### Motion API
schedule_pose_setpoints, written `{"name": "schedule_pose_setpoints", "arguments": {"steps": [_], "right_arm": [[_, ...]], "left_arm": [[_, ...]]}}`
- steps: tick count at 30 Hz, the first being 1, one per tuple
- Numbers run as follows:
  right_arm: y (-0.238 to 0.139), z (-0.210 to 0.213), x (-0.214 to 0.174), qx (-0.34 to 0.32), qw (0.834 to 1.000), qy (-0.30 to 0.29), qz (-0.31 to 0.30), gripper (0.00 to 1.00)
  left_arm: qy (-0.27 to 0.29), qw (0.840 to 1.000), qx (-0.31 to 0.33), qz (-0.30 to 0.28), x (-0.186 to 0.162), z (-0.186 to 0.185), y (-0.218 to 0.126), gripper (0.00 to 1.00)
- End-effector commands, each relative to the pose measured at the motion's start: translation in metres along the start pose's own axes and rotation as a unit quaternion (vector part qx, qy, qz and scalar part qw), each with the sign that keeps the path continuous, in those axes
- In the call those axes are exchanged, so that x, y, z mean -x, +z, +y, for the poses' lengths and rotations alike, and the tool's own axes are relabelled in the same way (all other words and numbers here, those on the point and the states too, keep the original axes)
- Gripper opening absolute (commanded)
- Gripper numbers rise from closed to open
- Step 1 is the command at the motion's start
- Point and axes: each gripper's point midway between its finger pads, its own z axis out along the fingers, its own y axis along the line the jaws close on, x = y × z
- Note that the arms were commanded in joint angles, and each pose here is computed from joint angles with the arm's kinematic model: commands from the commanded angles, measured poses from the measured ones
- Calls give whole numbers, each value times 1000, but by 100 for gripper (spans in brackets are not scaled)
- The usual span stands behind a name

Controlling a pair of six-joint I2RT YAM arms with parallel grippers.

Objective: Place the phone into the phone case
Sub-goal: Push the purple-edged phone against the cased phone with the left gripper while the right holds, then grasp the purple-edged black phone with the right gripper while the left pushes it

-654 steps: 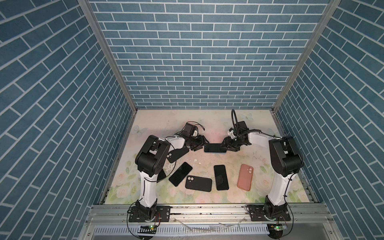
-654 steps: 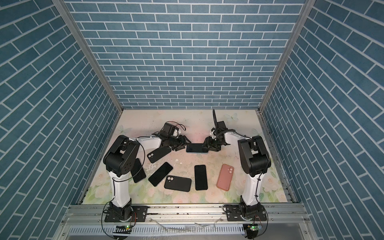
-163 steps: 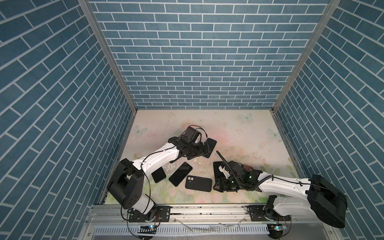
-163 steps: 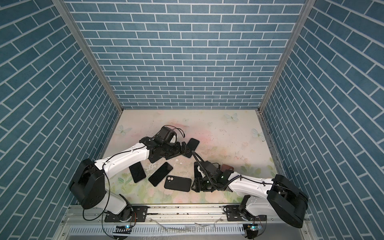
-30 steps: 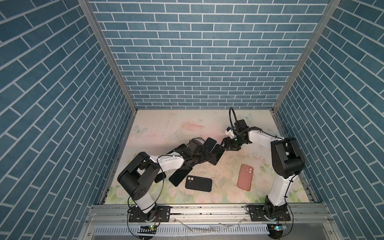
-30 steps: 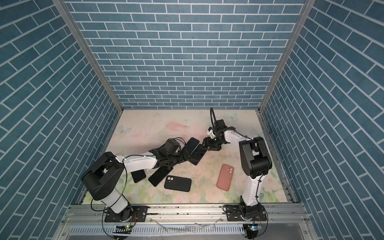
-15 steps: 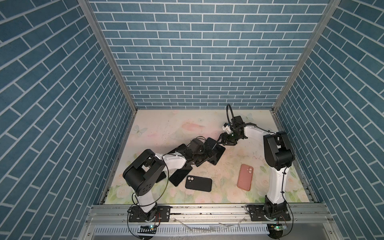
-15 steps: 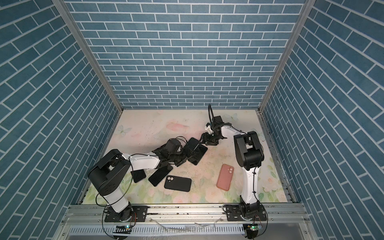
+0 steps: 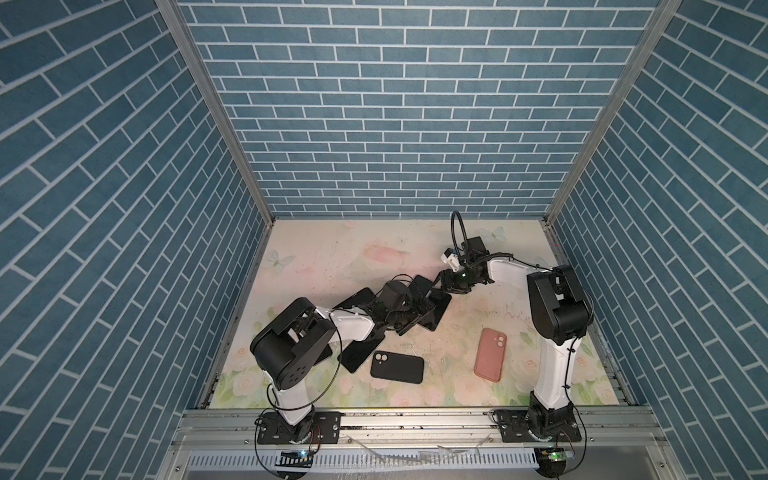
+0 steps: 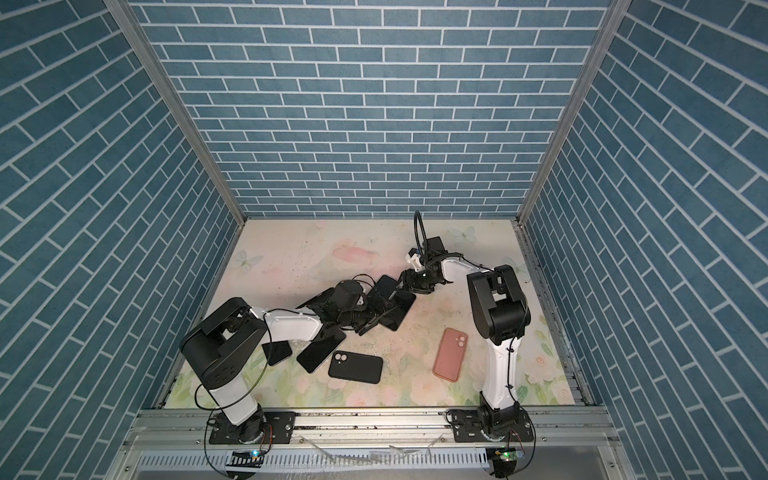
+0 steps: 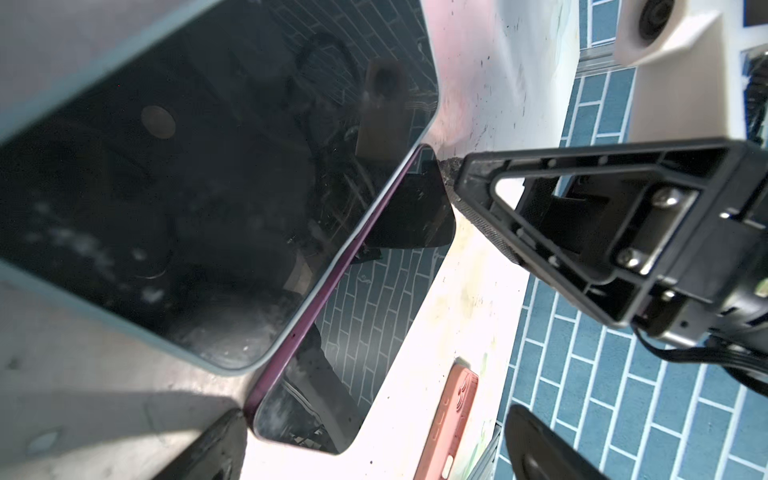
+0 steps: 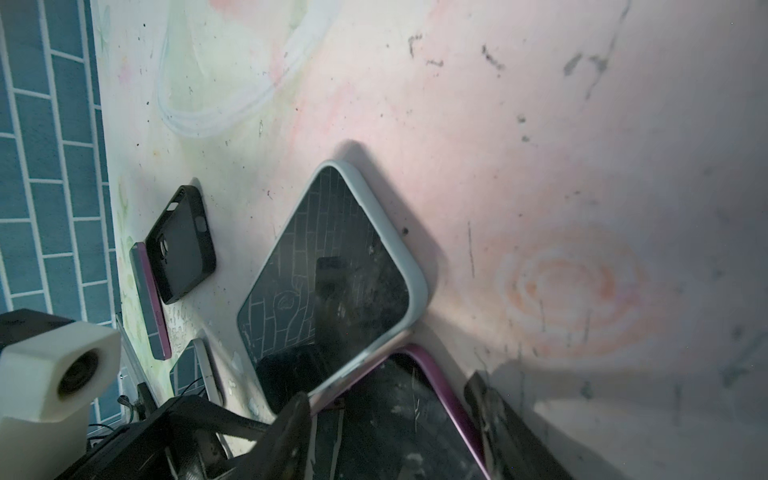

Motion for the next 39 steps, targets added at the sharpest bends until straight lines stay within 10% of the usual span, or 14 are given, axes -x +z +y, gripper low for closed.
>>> {"name": "schedule_pose_setpoints", "arguments": {"steps": [1,25,39], "right_arm": [[10,-2,-50,-5,997,41,68,65],[2,-10,-59,-37,996,63,53,65],[8,-10,-57,-28,996,69,56,65]], "left_arm": [[-22,997,65,28,-19,46,10,98],[-10,985,162,62,-47,38,-40,100],[-68,989,115,68,-75,33,-6,100]]}}
